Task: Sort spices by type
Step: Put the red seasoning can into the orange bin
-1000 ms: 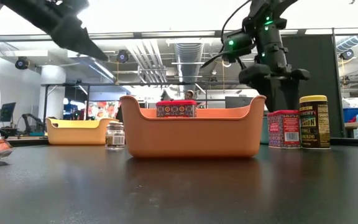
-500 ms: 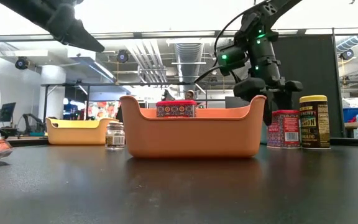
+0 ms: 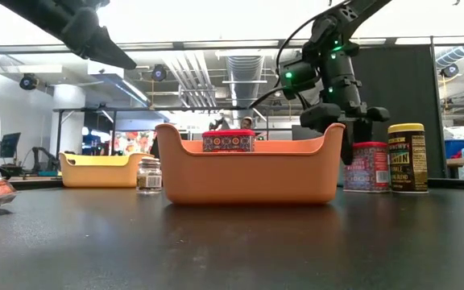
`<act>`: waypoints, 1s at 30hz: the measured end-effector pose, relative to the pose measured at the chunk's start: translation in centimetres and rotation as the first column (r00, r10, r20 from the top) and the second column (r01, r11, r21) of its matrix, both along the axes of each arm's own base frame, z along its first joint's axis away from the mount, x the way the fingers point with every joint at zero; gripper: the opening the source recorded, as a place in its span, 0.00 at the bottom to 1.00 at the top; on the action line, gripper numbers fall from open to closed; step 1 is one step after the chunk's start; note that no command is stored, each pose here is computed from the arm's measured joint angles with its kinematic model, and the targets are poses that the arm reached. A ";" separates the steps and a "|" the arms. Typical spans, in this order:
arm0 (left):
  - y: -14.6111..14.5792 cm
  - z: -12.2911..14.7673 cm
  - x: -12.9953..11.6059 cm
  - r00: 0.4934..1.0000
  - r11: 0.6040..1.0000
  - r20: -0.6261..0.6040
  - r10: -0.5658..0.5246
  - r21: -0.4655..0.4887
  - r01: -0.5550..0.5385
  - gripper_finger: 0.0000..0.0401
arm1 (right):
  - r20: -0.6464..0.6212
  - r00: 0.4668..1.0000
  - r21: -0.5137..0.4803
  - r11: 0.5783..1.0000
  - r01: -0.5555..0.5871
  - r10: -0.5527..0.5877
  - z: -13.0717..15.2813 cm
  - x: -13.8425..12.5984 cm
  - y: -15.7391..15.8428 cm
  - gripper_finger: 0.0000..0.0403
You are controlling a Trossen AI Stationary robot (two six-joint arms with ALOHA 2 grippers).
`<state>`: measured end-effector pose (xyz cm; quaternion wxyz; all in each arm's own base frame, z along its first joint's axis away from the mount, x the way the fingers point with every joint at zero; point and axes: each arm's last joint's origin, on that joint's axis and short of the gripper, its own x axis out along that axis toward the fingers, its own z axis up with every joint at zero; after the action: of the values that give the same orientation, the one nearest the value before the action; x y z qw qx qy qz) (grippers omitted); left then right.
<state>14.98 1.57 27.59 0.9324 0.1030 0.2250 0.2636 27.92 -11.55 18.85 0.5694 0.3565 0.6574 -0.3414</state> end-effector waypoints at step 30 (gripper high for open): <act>0.0 -0.1 0.1 1.000 1.000 0.008 0.008 -0.021 -0.007 0.62 | 0.179 0.758 -0.212 0.777 -0.593 0.627 14.1 4.0 5.8 0.52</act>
<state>15.09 1.57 27.51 0.9333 0.0912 0.2242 0.2652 31.88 -5.75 32.90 0.7483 0.1191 0.6379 -0.1372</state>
